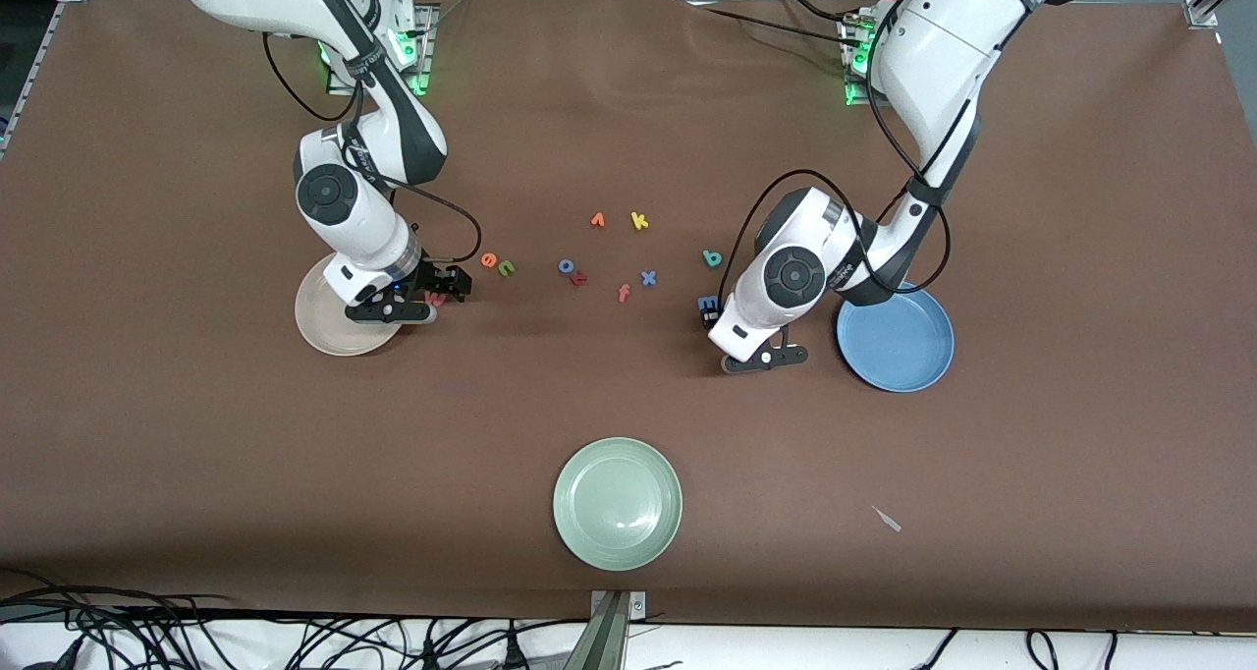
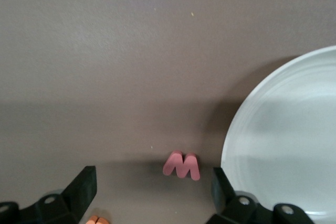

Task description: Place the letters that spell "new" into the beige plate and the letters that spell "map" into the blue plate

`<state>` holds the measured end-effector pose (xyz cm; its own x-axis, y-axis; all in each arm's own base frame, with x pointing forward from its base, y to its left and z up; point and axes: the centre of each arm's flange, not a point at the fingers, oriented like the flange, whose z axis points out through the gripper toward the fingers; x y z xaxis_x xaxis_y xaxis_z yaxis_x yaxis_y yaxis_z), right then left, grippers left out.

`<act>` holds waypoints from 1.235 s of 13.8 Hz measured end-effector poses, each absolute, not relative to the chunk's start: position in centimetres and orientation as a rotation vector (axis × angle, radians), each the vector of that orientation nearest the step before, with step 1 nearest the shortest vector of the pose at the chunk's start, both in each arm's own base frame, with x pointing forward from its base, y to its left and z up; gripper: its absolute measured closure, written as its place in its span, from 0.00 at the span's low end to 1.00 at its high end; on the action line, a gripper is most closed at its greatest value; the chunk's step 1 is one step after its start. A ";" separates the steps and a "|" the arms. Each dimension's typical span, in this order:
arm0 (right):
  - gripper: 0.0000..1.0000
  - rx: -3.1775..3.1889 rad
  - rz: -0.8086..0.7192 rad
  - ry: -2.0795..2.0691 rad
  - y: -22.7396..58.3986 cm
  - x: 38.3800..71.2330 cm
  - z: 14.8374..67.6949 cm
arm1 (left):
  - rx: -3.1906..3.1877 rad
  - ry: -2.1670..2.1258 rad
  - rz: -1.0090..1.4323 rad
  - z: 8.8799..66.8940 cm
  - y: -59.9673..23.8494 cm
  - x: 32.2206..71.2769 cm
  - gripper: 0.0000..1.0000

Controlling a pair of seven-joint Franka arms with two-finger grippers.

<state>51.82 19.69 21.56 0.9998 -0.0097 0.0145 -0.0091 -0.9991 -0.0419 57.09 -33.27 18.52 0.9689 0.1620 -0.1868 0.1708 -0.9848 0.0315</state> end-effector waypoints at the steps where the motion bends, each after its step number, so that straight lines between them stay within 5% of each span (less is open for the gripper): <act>1: 0.03 -3.100 -0.022 0.015 19.6 51.7 21.3 | 3.070 0.262 -0.287 18.3 -33.3 57.1 0.54; 9: 0.04 -3.093 -0.050 0.016 19.0 49.8 19.5 | 3.073 0.273 -0.277 17.2 -33.5 56.9 0.71; 17: 0.09 -3.090 -0.061 0.016 18.8 49.1 19.1 | 3.087 0.289 -0.289 18.7 -32.3 58.0 0.71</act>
